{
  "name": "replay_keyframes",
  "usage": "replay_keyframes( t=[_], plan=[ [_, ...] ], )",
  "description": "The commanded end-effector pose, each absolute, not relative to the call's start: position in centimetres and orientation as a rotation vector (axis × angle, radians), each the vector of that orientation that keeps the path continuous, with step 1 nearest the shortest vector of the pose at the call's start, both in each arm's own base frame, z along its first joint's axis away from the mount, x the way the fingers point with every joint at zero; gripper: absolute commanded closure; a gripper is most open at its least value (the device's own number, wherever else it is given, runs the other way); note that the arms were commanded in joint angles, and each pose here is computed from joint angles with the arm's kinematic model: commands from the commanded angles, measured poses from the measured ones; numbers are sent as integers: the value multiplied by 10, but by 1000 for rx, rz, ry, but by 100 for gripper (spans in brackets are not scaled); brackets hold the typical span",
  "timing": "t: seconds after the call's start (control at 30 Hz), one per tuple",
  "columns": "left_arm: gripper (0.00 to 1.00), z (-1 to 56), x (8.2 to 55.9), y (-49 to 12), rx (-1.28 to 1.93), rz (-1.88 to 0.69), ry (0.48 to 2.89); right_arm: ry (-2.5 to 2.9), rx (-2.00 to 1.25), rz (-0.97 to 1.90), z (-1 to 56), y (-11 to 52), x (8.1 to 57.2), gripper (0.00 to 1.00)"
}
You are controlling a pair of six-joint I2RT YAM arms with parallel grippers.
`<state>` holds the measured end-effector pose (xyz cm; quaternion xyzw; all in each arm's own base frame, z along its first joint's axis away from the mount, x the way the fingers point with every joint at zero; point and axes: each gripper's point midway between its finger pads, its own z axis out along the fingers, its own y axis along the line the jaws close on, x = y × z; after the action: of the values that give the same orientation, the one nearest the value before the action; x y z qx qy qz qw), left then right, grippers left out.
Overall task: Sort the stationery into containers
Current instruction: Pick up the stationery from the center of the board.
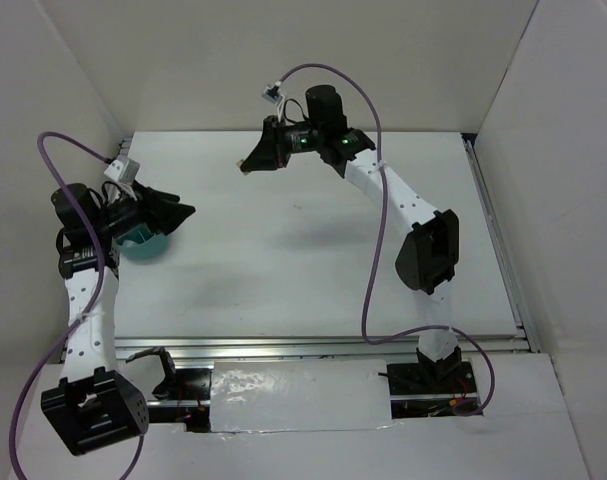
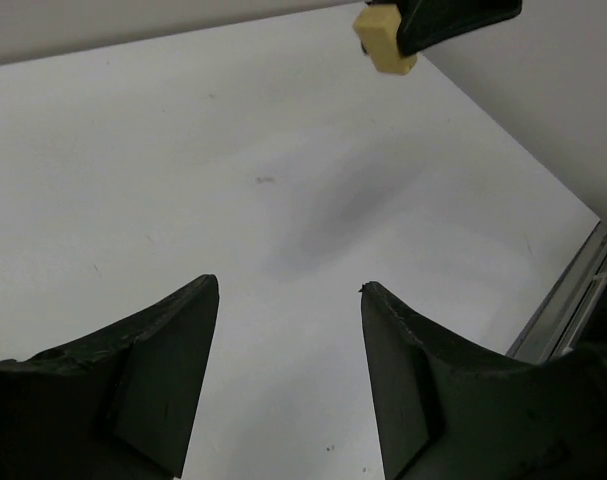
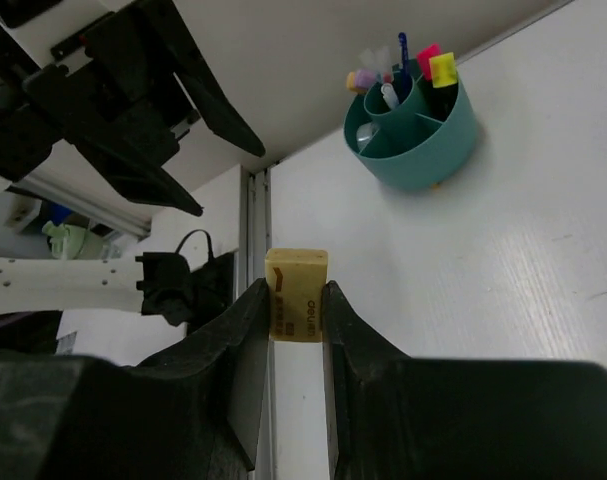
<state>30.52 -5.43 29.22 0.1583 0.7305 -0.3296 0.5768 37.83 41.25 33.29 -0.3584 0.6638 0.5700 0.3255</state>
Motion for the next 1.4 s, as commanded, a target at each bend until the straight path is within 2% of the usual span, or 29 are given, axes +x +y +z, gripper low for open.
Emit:
replay_keyframes(
  t=[0.0,0.1,0.23,0.33,0.5,0.77,1.07,1.37],
  plan=[
    [29,324,302,-66,475,-800,1608,1681,-995,1600,347,417,355,100],
    [26,330,297,-71,485,-766,1564,1680,-968,1624,356,420,351,100],
    [19,336,288,-81,651,-550,1450,1669,-990,1744,365,424,335,100],
    [14,336,283,-93,891,-301,1308,1673,-999,1802,365,426,324,100],
    [11,347,287,-100,925,-139,1192,1647,-1058,1893,370,428,304,100],
    [9,350,291,-132,931,-216,1124,1578,-1150,1932,379,430,286,100],
    [8,353,297,-139,909,-223,1091,1583,-1153,1939,376,432,283,100],
    [12,353,296,-148,934,-240,1072,1592,-1143,1939,373,434,285,100]
  ],
)
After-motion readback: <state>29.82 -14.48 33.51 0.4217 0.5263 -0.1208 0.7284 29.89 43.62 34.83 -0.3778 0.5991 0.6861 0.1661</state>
